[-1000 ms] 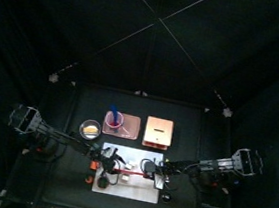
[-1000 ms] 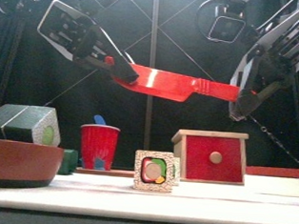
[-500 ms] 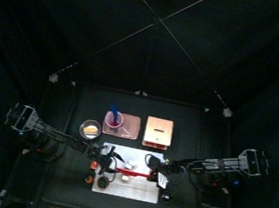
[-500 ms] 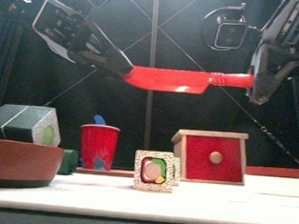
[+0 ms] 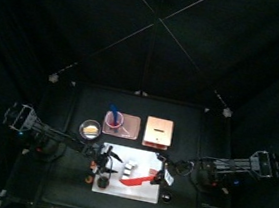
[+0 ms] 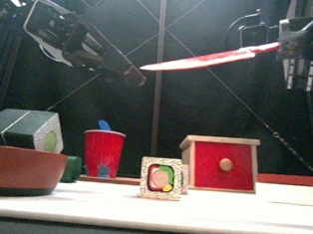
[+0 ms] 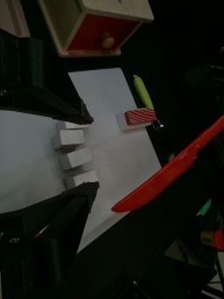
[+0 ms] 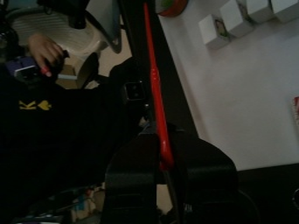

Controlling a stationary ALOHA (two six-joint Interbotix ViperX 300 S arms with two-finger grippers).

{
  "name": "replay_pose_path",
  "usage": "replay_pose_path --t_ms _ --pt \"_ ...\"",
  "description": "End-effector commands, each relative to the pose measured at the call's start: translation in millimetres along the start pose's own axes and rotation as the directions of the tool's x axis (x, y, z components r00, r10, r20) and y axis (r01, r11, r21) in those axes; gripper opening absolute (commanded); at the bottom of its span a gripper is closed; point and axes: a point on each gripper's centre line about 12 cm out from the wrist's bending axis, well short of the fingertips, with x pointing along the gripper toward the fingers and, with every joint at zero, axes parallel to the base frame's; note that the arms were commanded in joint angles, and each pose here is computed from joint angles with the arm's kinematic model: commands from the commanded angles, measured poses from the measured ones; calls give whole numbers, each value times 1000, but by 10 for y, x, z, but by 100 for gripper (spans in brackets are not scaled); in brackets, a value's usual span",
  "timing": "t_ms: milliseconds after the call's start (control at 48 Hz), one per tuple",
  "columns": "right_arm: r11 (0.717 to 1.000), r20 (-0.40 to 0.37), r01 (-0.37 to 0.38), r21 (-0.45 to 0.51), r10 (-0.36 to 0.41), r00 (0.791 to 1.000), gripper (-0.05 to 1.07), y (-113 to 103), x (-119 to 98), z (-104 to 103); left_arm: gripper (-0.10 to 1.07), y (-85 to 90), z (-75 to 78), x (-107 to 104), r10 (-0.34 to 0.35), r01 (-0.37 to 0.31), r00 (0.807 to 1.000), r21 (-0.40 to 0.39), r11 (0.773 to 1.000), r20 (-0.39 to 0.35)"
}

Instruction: Cut the white sushi roll

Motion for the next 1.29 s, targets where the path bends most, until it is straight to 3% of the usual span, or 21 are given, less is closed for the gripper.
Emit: replay_pose_path --t_ms 0,271,542,729,875,1021,1271 --pt "999 -26 -30 31 31 999 44 19 -43 -69 89 25 78 -5 8 -8 999 2 1000 31" --pt "989 -191 77 129 -52 980 45 -443 44 -449 89 18 58 0 7 -7 999 -1 1000 31" --pt "977 -234 159 139 -123 964 54 -653 135 -436 89 24 71 19 8 -8 999 -4 1000 34" --pt "977 -275 181 109 -146 950 76 -692 183 -453 89 24 59 32 9 -9 1000 -13 1000 30" --pt "981 -281 170 94 -138 950 87 -657 174 -439 89 32 62 33 14 -14 999 -25 1000 29" --pt "985 -278 162 56 -140 950 89 -630 153 -425 89 36 74 36 16 -15 999 -27 1000 32" --pt "988 -325 157 -14 -153 933 89 -636 85 -466 89 42 83 38 20 -19 999 -36 999 36"
